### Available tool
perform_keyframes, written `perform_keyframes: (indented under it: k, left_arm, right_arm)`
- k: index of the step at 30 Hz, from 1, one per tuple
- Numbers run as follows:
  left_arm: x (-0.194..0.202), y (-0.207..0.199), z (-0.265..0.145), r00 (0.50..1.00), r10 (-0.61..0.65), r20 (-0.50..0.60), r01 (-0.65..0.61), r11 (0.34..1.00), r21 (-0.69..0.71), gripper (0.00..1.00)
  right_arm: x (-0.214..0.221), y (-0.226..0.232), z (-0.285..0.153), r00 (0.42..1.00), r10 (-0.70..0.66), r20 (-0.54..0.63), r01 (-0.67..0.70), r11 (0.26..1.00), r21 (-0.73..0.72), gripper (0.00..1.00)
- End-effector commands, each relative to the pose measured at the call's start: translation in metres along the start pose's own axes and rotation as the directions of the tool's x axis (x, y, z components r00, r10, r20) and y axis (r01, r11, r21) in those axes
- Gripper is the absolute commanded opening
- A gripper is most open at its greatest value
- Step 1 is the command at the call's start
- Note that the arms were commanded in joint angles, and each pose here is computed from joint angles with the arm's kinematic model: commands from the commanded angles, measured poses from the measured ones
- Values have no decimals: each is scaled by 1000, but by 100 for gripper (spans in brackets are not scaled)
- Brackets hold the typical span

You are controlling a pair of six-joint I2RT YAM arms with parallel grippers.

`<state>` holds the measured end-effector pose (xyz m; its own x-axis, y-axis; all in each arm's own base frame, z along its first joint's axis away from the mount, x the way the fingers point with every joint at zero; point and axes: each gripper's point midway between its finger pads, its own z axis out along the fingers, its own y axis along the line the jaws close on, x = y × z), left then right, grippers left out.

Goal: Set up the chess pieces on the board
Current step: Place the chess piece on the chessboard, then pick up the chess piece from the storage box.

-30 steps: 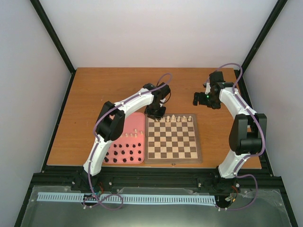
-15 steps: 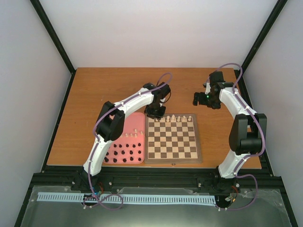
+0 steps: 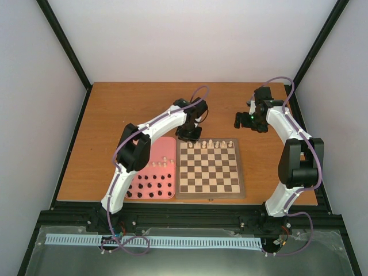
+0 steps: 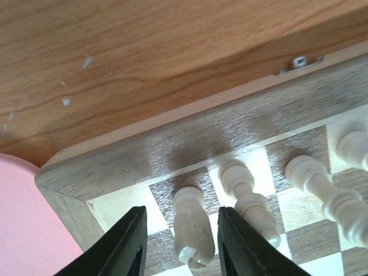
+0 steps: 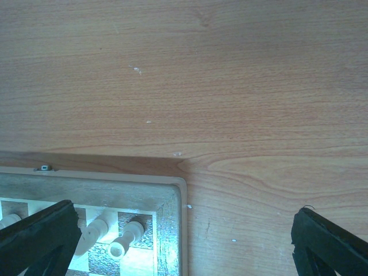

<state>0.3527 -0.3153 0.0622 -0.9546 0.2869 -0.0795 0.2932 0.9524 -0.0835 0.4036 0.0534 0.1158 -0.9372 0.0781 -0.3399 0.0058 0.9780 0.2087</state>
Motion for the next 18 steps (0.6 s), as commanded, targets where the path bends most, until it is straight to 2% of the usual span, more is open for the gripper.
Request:
perform_keyframes:
  k: [1,8,10,13,18]
  left_arm:
    - [-12,-10,-33,997,26,76,-27,1000,14,37]
    - [-24,-8,-58,990,25,137,-26,1000,2,38]
    - [-29,2,-69,987,5,163,-4,1000,-7,40]
    - [-35,32,-82,981,-50,189,57,998,-32,44]
    - [-26,111,-99,954,-207,219,228,971,-76,44]
  right_arm:
    - [-5,-1,-2,1000,-4,13,5,1000,-7,100]
    - [-5,-1,-2,1000,-4,11,4,1000,-8,100]
    - [-5,-1,-2,1000,-6,12,6,1000,-9,100]
    - [-4,-1,-2,1000,-5,11,5,1000,-11,100]
    - [-5,0,-2,1000,-3,14,3,1000,-16,100]
